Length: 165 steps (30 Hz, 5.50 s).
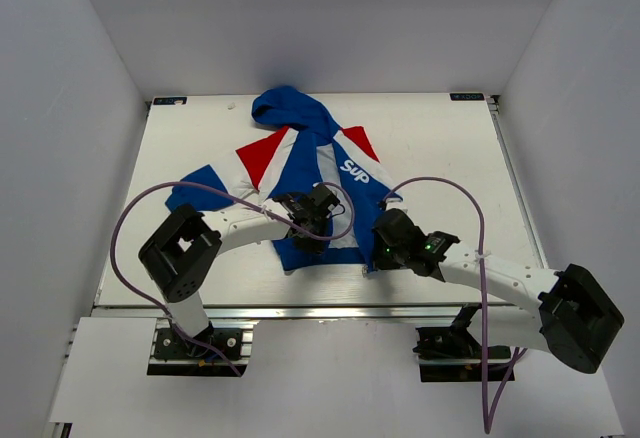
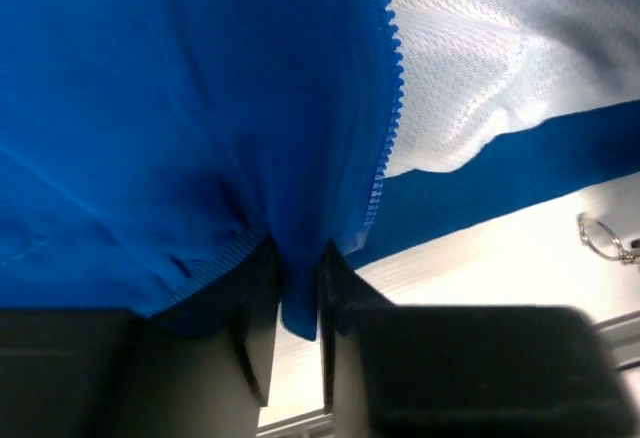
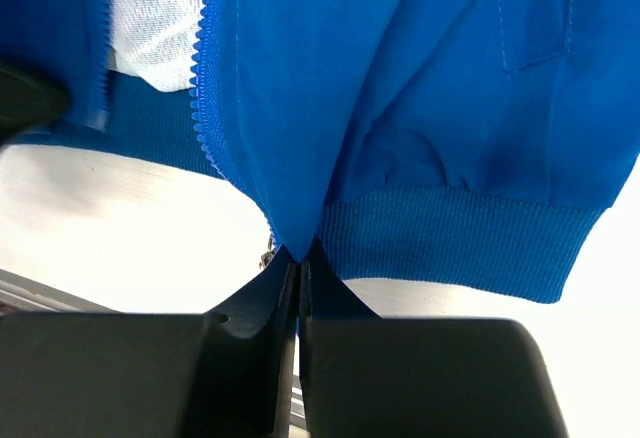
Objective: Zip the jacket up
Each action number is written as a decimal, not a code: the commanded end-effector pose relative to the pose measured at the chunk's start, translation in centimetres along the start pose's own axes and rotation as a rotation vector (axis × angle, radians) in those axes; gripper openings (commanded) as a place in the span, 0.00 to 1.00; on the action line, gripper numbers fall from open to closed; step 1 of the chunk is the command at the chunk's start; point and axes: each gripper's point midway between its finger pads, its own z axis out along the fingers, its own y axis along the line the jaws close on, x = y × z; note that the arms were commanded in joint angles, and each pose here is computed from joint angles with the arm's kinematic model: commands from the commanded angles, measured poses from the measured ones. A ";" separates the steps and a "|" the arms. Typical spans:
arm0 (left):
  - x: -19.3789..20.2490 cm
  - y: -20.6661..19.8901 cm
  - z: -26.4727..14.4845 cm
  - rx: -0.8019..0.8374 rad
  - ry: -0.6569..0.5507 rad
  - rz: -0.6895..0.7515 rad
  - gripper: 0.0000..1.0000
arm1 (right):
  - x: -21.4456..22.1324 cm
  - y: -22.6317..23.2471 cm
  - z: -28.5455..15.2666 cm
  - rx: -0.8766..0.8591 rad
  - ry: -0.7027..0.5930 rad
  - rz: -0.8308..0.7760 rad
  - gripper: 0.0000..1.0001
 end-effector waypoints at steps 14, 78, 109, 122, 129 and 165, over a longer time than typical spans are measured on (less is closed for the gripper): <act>-4.7 -2.0 -5.6 0.107 -0.210 -0.021 0.00 | -3.5 3.7 -0.8 -0.219 -0.141 0.014 0.00; -11.2 -6.6 -23.4 0.601 -0.948 0.126 0.00 | -17.2 9.4 -14.3 -0.629 -0.842 -0.191 0.00; -9.5 -6.5 -22.3 0.600 -0.950 0.265 0.00 | -17.3 10.6 -15.8 -0.710 -0.820 -0.203 0.00; -9.4 -6.6 -21.8 0.600 -0.930 0.253 0.00 | -17.3 10.6 -16.4 -0.729 -0.834 -0.191 0.00; -9.3 -6.8 -21.5 0.611 -0.914 0.251 0.00 | -17.2 11.0 -16.5 -0.751 -0.828 -0.197 0.00; -9.8 -5.8 -22.7 0.571 -0.966 0.209 0.00 | -16.6 10.6 -16.0 -0.740 -0.807 -0.203 0.00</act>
